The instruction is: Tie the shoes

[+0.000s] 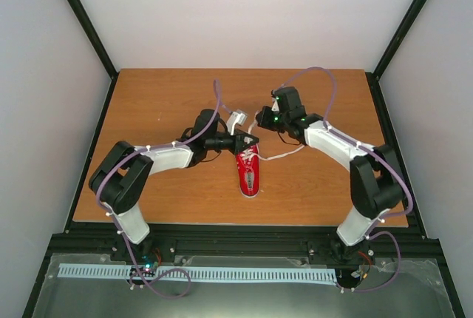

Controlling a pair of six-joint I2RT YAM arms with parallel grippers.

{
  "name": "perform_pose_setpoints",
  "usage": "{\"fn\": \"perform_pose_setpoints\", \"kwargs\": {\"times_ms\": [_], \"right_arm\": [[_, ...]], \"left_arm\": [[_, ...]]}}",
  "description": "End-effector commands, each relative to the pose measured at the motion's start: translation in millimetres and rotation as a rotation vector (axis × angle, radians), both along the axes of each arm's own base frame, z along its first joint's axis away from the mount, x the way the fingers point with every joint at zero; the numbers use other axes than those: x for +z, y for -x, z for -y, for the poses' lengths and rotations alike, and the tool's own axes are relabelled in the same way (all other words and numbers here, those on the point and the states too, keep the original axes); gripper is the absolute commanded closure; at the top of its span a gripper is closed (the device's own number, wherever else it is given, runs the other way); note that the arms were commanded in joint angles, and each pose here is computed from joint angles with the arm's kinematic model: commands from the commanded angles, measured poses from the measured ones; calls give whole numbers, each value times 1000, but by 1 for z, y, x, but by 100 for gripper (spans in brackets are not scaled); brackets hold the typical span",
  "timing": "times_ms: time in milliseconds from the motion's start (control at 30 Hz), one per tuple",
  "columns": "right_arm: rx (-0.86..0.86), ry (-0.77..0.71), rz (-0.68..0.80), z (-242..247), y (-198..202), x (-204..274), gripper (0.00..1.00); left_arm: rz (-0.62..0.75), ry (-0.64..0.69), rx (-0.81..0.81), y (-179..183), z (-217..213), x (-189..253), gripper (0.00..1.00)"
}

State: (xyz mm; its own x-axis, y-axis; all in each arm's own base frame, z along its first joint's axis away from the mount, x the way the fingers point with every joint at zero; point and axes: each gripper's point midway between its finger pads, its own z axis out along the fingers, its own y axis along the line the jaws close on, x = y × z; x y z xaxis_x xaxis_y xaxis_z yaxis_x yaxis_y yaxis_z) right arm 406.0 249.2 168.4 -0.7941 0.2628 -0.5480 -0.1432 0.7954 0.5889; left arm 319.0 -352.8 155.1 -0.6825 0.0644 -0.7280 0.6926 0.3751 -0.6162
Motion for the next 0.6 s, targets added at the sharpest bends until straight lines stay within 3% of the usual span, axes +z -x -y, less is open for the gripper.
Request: {"fn": "perform_pose_setpoints", "kwargs": {"times_ms": [0, 100, 200, 367, 567], "right_arm": [[51, 42, -32, -15, -5, -14, 77], [24, 112, -60, -3, -2, -27, 37], [-50, 212, -37, 28, 8, -22, 20], [-163, 356, -61, 84, 37, -32, 11], [-245, 449, -194, 115, 70, -86, 11]], "left_arm": [[-28, -62, 28, -8, -16, -18, 99], [-25, -68, 33, -7, -19, -21, 99], [-7, -83, 52, -7, -24, -22, 99], [-1, -109, 77, -6, -30, -29, 99], [12, -122, 89, -4, -35, -30, 99]]}}
